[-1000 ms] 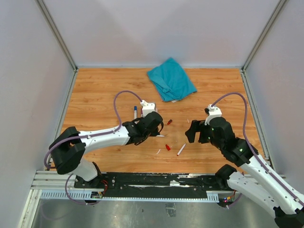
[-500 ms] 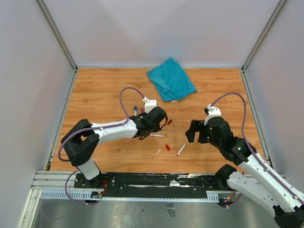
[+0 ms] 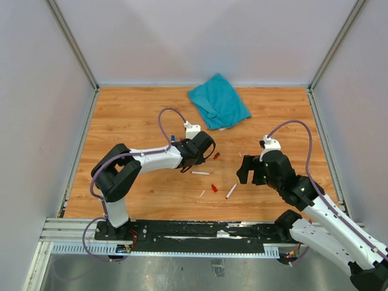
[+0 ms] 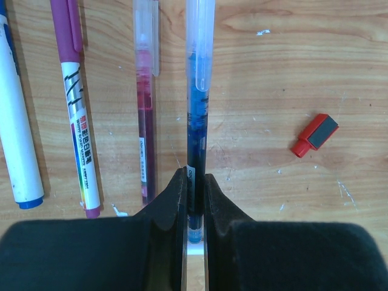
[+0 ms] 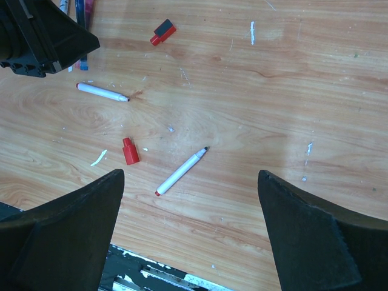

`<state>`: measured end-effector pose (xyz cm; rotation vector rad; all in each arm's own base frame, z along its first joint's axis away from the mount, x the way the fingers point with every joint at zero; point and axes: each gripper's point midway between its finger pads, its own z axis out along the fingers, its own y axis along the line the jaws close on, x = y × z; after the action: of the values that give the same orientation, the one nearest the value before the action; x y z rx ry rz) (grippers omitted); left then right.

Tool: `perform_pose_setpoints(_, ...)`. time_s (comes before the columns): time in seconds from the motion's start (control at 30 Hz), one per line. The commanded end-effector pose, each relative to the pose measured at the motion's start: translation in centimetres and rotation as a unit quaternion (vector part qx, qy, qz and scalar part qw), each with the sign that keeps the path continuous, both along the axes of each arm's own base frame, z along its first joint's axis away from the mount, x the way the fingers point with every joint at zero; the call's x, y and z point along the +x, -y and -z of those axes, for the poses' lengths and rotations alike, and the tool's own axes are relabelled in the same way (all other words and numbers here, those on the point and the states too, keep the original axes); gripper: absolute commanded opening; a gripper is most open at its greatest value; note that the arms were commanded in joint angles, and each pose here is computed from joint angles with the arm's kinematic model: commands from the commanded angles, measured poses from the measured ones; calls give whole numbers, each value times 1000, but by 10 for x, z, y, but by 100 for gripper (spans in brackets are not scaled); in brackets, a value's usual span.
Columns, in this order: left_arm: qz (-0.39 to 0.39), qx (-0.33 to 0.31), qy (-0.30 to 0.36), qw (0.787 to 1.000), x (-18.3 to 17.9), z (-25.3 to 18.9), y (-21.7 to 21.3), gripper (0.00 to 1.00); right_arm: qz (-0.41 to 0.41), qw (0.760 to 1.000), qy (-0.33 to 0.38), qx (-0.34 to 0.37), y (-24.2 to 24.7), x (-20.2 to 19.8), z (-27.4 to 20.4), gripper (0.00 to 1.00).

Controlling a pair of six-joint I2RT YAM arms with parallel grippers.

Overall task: Insert the pens into the pen caps
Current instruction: Place the pen at the center of the board.

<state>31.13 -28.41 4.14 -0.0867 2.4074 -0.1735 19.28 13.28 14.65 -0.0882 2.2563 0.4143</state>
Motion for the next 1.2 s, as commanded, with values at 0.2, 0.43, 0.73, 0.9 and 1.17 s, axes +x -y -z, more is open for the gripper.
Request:
perform_pose_setpoints(0.2,-10,14,5,1000,17,7,2,15,11,1000,-8,6,3,0,6,91)
perform_pose_setpoints(0.43,-10,20,-1,1000,20,15,5,18,7,1000,-12,12,1,-3,7,91)
perform_pose_setpoints(0.73,-18,22,-6,1000,18,19,2,26,7,1000,-10,19,1,-4,7,91)
perform_pose_setpoints(0.9,-16,18,-6,1000,17,19,3,26,8,1000,-9,20,0,-4,6,91)
perform_pose_setpoints(1.17,7,-4,21,1000,21,-5,10,30,-4,1000,-3,22,-2,-4,1,91)
